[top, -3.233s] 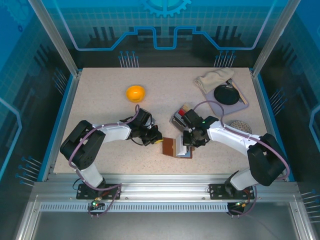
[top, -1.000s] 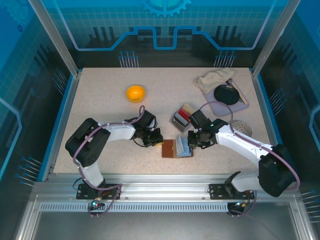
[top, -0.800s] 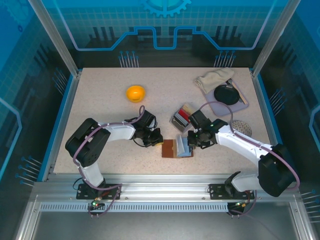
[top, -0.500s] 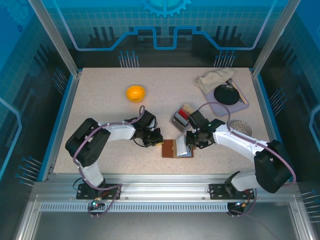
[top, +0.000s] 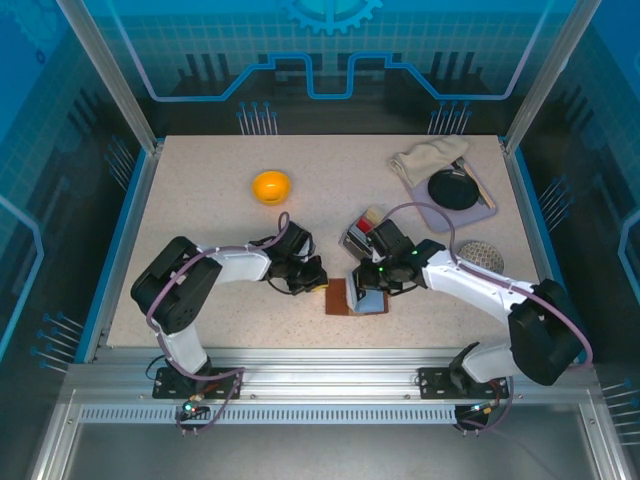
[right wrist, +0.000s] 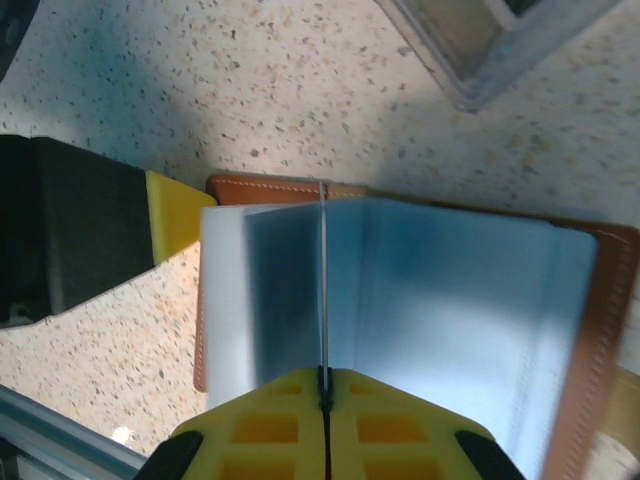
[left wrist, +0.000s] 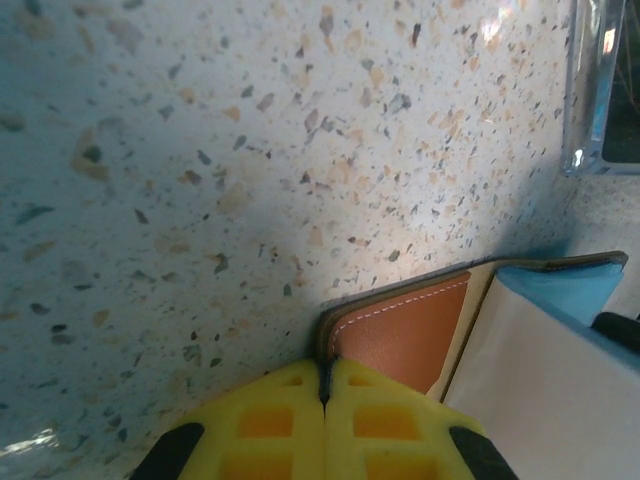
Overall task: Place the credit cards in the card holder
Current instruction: Flip over the card slot in the card holder.
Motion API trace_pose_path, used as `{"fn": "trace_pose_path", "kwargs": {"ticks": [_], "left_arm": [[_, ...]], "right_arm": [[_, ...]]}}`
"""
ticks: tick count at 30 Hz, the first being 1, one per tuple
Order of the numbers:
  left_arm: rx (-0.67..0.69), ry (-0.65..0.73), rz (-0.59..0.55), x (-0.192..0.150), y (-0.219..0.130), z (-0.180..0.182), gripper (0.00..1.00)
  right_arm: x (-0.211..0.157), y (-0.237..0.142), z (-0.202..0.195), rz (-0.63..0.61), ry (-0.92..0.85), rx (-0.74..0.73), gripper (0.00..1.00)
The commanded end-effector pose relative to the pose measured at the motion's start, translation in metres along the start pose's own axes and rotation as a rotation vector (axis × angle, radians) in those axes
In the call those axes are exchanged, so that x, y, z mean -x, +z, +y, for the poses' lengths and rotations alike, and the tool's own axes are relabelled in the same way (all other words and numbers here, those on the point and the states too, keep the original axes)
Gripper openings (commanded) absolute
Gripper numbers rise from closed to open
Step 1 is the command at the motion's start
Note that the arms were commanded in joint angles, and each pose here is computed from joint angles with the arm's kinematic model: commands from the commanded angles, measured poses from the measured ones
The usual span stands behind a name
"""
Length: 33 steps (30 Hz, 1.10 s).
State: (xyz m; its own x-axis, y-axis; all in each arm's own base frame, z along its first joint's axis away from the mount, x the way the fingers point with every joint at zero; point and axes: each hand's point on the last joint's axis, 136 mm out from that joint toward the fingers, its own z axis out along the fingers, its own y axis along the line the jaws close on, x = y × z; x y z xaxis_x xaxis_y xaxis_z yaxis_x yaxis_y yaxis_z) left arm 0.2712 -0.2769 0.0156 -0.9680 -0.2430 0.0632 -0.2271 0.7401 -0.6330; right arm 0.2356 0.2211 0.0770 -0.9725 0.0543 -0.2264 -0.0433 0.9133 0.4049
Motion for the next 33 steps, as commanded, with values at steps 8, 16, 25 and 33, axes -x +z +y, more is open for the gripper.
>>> {"fn": "trace_pose_path", "kwargs": {"ticks": [8, 16, 25, 33], "left_arm": [[0.015, -0.049, -0.088, -0.004, -0.015, 0.013, 0.33], [-0.048, 0.058, -0.032, -0.015, -0.012, -0.010, 0.51], [0.020, 0.049, -0.077, -0.017, -0.015, 0.001, 0.59], [-0.039, 0.088, -0.179, -0.015, -0.044, -0.015, 0.70]], "right_arm": [[-0.017, 0.042, -0.012, 0.059, 0.070, -0.008, 0.06], [-0.019, 0.042, -0.014, 0.052, 0.070, 0.023, 0.06], [-0.014, 0.043, -0.019, 0.049, 0.093, 0.026, 0.06], [-0.015, 0.044, -0.021, 0.052, 0.086, 0.022, 0.06]]}}
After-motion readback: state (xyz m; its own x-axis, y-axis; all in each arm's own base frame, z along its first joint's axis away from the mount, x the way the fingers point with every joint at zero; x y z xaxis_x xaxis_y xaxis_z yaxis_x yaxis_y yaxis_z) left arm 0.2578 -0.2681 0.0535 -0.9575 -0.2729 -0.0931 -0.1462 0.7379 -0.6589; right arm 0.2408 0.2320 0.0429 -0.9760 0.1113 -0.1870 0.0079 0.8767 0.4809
